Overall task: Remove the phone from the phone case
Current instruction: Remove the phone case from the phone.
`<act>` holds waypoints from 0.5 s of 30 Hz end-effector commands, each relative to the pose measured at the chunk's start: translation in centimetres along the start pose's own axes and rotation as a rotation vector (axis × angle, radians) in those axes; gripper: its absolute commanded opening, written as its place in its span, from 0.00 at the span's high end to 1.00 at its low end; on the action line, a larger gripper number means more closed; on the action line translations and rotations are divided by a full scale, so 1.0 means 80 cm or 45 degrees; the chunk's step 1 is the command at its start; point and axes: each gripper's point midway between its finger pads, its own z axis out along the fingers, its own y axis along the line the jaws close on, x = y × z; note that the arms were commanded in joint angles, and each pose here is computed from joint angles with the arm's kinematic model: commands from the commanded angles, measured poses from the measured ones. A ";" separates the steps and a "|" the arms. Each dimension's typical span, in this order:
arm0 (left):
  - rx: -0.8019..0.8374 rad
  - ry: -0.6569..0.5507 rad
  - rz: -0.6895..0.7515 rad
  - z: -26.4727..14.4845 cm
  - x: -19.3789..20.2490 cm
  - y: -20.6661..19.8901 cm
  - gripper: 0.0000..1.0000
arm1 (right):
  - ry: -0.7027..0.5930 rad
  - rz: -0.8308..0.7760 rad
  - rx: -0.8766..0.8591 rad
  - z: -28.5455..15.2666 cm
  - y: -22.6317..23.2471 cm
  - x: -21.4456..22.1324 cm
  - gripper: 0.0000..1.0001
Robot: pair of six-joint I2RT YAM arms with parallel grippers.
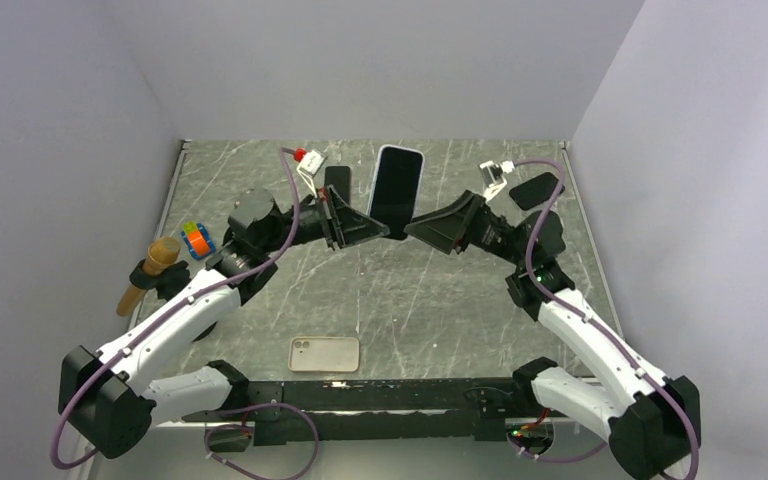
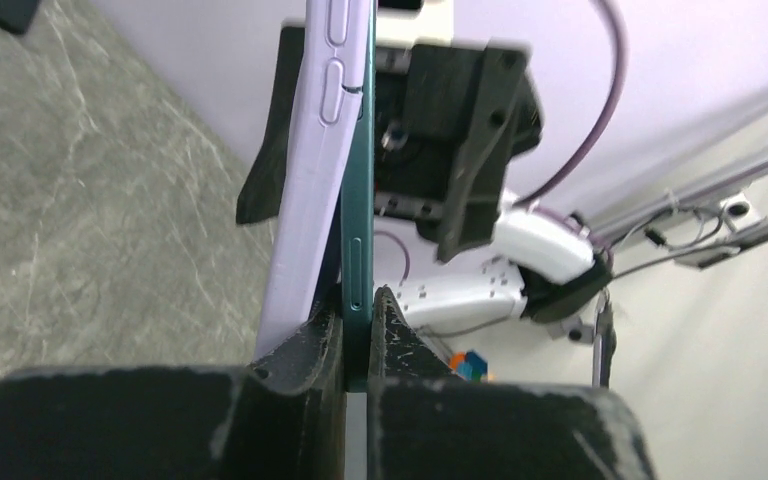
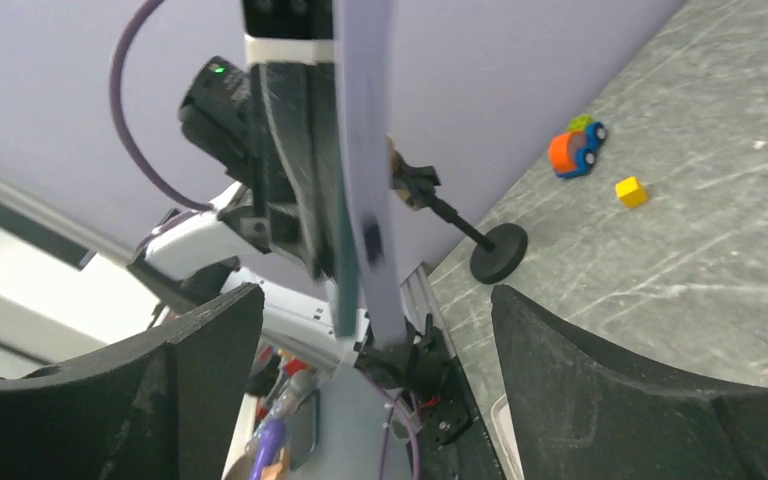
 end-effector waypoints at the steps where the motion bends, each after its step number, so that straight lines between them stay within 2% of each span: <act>1: 0.161 -0.291 0.046 -0.017 -0.072 -0.070 1.00 | -0.247 -0.039 0.031 -0.012 -0.009 -0.023 0.15; 3: 0.169 -0.324 -0.003 -0.021 -0.077 -0.067 1.00 | -0.256 -0.035 0.025 -0.014 -0.014 -0.018 0.22; 7: 0.205 -0.346 -0.067 -0.021 -0.079 -0.065 1.00 | -0.262 -0.015 -0.022 -0.010 -0.018 -0.014 0.48; 8: 0.214 -0.341 -0.079 -0.020 -0.078 -0.065 1.00 | -0.253 -0.014 -0.043 -0.007 -0.016 -0.013 0.51; 11: 0.228 -0.326 -0.098 -0.018 -0.076 -0.064 1.00 | -0.222 -0.018 -0.109 0.003 -0.007 -0.010 0.55; 15: 0.211 -0.326 -0.096 -0.017 -0.075 -0.058 1.00 | -0.217 -0.071 -0.182 0.006 0.010 -0.005 0.54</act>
